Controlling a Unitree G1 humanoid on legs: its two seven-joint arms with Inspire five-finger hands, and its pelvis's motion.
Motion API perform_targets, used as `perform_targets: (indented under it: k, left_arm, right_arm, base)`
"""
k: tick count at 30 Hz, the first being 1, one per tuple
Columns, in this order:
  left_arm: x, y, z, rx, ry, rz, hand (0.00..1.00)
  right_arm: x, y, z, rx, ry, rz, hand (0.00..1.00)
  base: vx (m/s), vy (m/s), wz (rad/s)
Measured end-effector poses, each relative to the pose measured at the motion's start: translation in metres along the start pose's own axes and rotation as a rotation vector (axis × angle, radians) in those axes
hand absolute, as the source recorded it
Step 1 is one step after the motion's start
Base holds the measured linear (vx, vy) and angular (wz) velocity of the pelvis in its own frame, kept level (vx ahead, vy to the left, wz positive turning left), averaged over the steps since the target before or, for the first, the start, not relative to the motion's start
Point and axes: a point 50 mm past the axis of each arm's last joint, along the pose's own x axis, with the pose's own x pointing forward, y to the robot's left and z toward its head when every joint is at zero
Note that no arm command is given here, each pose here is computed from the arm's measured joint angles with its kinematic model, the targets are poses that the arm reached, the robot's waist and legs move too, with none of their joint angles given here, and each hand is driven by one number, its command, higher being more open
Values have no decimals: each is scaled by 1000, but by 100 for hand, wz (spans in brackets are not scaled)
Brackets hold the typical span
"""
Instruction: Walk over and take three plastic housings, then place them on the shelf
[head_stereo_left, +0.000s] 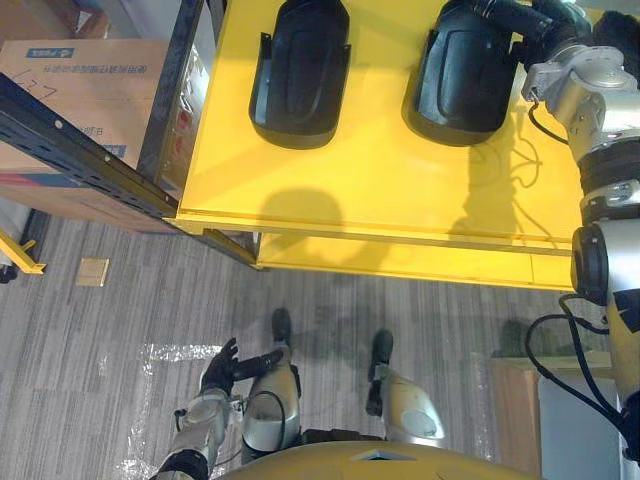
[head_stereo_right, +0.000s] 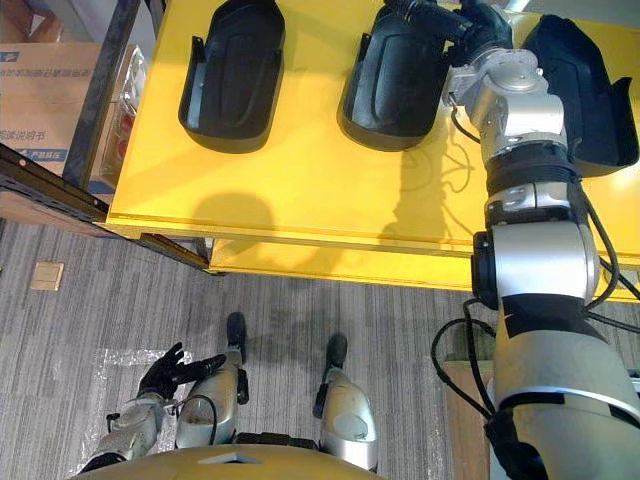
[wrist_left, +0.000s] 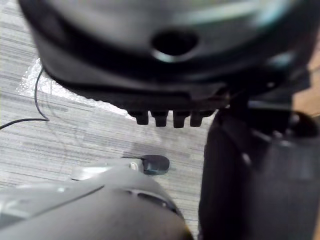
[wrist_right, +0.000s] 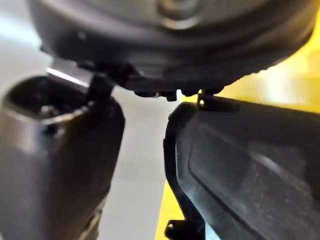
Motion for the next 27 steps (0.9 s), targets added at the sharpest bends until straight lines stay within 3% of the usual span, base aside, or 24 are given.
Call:
perform_targets:
  k: [8, 12, 16, 20, 27]
  left_arm:
    - [0, 4, -2, -5, 1, 14, 100]
    - [0, 7, -3, -12, 2, 28, 100]
    - [0, 10, -4, -9, 8, 34, 100]
    - [-2, 15, -16, 28, 63, 49, 100]
    - [-4, 21, -23, 81, 92, 79, 100]
  right_arm:
    - [0, -8, 4, -39, -75, -125, 100]
    - [-6, -14, 25, -82, -270, -260, 100]
    - [-32, -4, 56, -26, -568, -246, 100]
    - [-62, 47, 46, 103, -685, -44, 100]
    - [-84, 130, -38, 249, -401, 226, 100]
  base:
    - [0, 0, 0]
    - [0, 0, 0]
    - [0, 0, -3]
    - [1, -4, -9]
    - [-50, -5, -2]
